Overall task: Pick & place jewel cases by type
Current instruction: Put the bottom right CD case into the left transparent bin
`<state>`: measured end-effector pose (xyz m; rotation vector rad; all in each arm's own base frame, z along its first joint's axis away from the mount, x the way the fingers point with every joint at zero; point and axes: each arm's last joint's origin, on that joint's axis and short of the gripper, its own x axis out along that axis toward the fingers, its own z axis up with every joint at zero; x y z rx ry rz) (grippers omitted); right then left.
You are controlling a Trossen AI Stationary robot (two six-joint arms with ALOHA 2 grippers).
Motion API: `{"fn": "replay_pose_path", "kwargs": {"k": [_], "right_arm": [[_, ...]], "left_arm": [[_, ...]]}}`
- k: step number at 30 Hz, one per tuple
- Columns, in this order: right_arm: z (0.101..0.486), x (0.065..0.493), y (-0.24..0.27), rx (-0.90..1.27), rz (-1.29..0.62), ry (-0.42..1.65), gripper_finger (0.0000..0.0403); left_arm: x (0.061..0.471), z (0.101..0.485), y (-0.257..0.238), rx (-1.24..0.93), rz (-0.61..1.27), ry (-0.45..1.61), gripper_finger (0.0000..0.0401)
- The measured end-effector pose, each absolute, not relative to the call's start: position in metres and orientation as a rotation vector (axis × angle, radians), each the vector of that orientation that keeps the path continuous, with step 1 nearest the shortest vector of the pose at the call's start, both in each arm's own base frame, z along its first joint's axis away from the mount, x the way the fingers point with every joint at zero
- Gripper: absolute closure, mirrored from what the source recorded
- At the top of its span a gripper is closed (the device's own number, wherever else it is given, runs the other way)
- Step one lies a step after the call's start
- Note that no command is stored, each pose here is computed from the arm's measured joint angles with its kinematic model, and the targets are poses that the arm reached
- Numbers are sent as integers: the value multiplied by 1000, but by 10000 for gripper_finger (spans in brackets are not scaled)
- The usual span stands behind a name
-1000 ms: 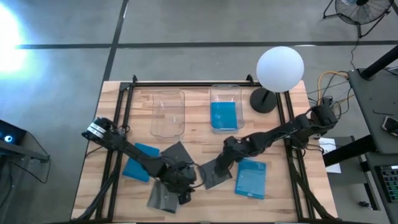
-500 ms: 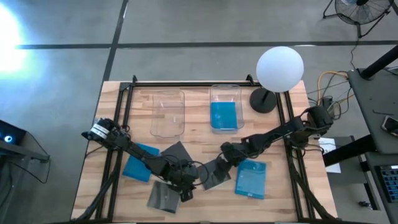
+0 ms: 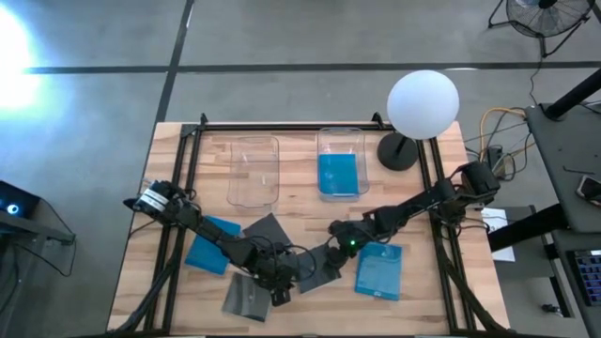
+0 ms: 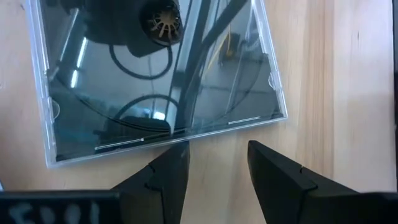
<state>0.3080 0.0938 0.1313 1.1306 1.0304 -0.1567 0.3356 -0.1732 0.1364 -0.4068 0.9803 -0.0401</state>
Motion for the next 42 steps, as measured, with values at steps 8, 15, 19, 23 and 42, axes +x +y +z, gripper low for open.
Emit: {"fn": "replay_pose_path", "kwargs": {"k": [8,15,19,23,42], "right_arm": [[137,308,95,1097,-136,996,147],[126,293,91,1094,-257,1110,147],[122,292,91,1128,-282,1121,147],[114,298,95,1169,-249,1138,147],[136,312,106,1136,-104,1100,147]], "left_arm": [[335,135,-173,-403,-45,987,250],[335,135,-173,-403,-45,992,250],[335,135,-172,-403,-44,994,250],[335,135,-172,-404,-43,995,250],[341,135,-165,-409,-79,989,250]]}}
